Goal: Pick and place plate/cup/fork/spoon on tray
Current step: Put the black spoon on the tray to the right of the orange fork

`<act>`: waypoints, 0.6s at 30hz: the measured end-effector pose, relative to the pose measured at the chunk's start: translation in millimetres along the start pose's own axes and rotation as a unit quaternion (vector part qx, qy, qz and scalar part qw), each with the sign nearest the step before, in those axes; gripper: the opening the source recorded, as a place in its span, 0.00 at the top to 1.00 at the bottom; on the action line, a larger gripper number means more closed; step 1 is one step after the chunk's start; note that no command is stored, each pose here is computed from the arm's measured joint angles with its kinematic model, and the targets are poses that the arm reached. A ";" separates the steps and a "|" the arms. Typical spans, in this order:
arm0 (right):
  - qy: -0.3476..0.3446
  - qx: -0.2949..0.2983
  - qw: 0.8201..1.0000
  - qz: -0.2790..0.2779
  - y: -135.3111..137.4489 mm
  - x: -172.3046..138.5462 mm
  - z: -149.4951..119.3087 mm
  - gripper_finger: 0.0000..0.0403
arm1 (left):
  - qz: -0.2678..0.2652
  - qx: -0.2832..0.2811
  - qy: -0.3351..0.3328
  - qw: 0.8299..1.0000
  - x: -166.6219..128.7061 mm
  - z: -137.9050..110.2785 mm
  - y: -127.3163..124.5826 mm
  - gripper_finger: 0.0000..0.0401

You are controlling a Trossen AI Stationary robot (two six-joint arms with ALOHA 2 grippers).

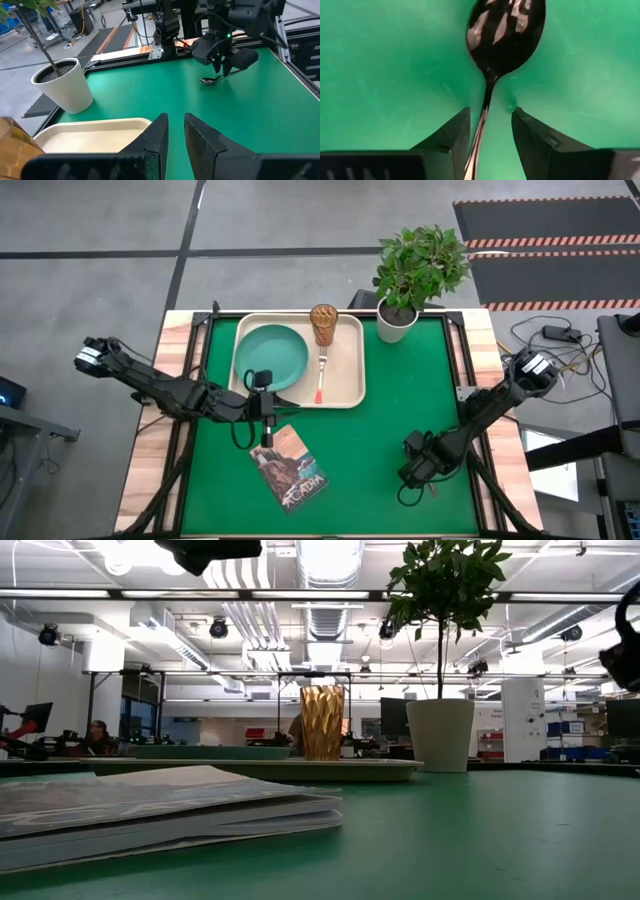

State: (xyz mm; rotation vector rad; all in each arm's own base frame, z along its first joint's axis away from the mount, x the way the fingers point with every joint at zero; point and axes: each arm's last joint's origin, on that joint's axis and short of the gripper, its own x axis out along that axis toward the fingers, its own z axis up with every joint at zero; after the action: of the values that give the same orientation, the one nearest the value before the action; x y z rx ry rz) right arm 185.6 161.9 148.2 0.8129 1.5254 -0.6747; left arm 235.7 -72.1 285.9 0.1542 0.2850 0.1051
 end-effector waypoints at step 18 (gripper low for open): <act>-0.001 0.013 1.000 -0.001 4.4 7.1 0.6 0.97 | 0.016 0.038 -0.010 0.999 -3.4 7.9 2.5 0.89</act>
State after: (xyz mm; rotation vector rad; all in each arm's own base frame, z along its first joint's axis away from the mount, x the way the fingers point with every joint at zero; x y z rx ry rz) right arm 189.2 164.8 141.3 0.8310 1.5178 -0.6983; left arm 234.5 -71.1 294.7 0.2356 0.2676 0.1239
